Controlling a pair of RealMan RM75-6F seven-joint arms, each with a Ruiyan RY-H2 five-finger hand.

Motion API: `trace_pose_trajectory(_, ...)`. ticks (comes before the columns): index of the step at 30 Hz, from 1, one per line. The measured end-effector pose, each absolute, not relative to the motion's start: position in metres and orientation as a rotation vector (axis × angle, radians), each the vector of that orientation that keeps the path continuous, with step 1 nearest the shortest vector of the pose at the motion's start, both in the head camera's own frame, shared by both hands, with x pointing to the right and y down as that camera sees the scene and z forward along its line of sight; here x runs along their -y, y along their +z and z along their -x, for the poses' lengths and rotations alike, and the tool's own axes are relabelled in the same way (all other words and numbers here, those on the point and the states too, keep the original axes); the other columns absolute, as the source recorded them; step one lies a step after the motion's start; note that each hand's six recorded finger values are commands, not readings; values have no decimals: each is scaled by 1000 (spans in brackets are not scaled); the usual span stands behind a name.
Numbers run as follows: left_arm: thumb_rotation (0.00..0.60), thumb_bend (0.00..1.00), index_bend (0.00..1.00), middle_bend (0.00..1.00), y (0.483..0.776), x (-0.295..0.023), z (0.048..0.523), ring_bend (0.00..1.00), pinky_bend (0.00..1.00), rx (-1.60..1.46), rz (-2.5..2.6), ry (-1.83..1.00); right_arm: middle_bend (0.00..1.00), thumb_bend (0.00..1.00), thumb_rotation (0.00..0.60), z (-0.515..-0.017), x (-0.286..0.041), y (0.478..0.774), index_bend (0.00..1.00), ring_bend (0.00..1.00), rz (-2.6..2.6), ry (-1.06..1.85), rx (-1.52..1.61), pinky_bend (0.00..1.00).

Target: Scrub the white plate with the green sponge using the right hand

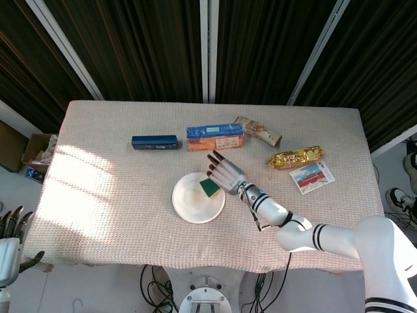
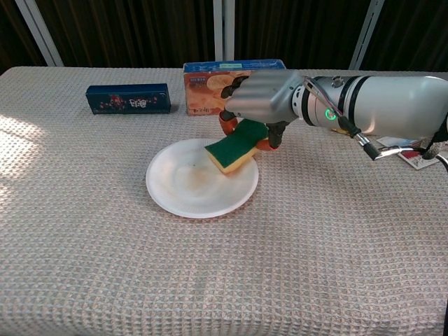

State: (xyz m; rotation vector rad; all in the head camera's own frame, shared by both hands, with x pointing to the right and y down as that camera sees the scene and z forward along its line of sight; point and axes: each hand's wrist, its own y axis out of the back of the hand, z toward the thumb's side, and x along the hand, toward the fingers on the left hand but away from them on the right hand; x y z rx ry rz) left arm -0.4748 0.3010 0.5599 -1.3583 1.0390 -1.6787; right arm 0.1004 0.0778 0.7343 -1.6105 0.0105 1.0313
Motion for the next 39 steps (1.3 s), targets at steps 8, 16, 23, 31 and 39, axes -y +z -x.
trace_pose_trajectory(8,600,42,161,67,559,-305,477,74,127,-1054,1351,-1681,406,331,600,-90,-76,718,628,163,1528,935,11,37)
trace_pose_trajectory(16,600,42,161,67,560,-308,478,74,127,-1066,1355,-1675,433,350,600,-66,-90,705,654,186,1335,798,-82,50)
trace_pose_trajectory(23,600,42,161,67,563,-316,485,74,127,-1081,1356,-1696,452,359,600,-51,-119,719,675,207,1268,731,-137,49)
trace_pose_trajectory(31,600,42,161,67,564,-318,486,74,127,-1083,1356,-1699,466,372,600,-46,-127,730,689,222,1229,727,-135,49)
trace_pose_trajectory(39,600,42,161,66,563,-316,485,74,127,-1086,1359,-1692,465,371,600,-53,-105,710,691,221,1225,755,-49,49)
